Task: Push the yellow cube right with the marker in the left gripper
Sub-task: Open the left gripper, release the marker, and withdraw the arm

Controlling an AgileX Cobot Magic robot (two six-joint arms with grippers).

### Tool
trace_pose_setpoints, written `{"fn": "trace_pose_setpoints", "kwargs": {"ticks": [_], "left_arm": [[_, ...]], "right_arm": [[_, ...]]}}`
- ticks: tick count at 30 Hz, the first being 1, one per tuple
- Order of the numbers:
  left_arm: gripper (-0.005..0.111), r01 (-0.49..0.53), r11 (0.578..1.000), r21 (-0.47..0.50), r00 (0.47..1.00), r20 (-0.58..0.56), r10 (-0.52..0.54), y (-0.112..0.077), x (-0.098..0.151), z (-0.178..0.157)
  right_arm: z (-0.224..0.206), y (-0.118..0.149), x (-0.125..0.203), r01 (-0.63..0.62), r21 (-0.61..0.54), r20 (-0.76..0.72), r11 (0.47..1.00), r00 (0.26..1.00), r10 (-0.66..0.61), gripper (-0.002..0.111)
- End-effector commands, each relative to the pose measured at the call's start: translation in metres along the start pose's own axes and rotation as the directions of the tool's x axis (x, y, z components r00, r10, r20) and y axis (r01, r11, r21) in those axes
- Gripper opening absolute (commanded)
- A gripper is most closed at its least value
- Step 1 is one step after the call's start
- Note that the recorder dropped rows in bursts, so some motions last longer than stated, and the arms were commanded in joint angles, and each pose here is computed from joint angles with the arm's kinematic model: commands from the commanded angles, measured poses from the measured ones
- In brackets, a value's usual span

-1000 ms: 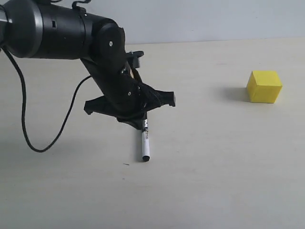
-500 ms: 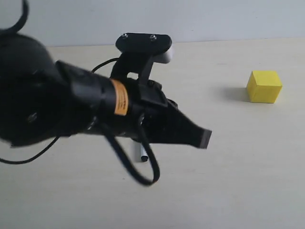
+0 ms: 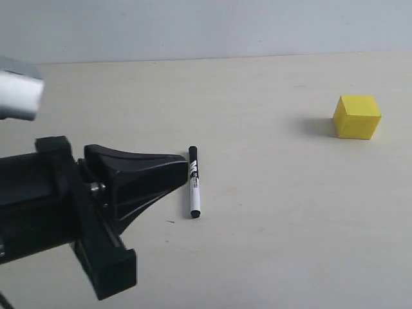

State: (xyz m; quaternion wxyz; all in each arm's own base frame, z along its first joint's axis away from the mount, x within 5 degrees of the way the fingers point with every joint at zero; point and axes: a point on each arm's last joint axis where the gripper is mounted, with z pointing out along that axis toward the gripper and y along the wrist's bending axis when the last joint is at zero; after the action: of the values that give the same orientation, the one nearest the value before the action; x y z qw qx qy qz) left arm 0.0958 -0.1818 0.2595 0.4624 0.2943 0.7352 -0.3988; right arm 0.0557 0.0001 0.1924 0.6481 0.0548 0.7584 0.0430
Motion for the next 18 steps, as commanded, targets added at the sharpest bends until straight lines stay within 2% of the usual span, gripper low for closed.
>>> {"fn": "trace_pose_setpoints", "kwargs": {"ticks": [1, 12, 15, 18], "left_arm": [[0.000, -0.010, 0.999, 0.032, 0.997, 0.074, 0.008, -0.0042, -0.0083, -0.0133], [0.000, -0.017, 0.999, 0.037, 0.996, 0.088, 0.013, -0.0051, -0.0104, -0.0165], [0.000, -0.128, 0.991, 0.030, 0.988, 0.094, 0.125, -0.0053, -0.0111, -0.0178], [0.000, -0.135, 0.990, 0.029, 0.987, 0.094, 0.132, -0.0053, -0.0110, -0.0177]], "right_arm": [[-0.0001, -0.0005, 0.0008, 0.006, 0.005, 0.006, 1.000, 1.000, -0.006, 0.000], [-0.0001, -0.0005, 0.0008, 0.006, 0.005, 0.006, 1.000, 1.000, -0.006, 0.000], [-0.0001, -0.0005, 0.0008, 0.006, 0.005, 0.006, 1.000, 1.000, -0.006, 0.000], [-0.0001, -0.0005, 0.0008, 0.006, 0.005, 0.006, 1.000, 1.000, -0.006, 0.000]]}}
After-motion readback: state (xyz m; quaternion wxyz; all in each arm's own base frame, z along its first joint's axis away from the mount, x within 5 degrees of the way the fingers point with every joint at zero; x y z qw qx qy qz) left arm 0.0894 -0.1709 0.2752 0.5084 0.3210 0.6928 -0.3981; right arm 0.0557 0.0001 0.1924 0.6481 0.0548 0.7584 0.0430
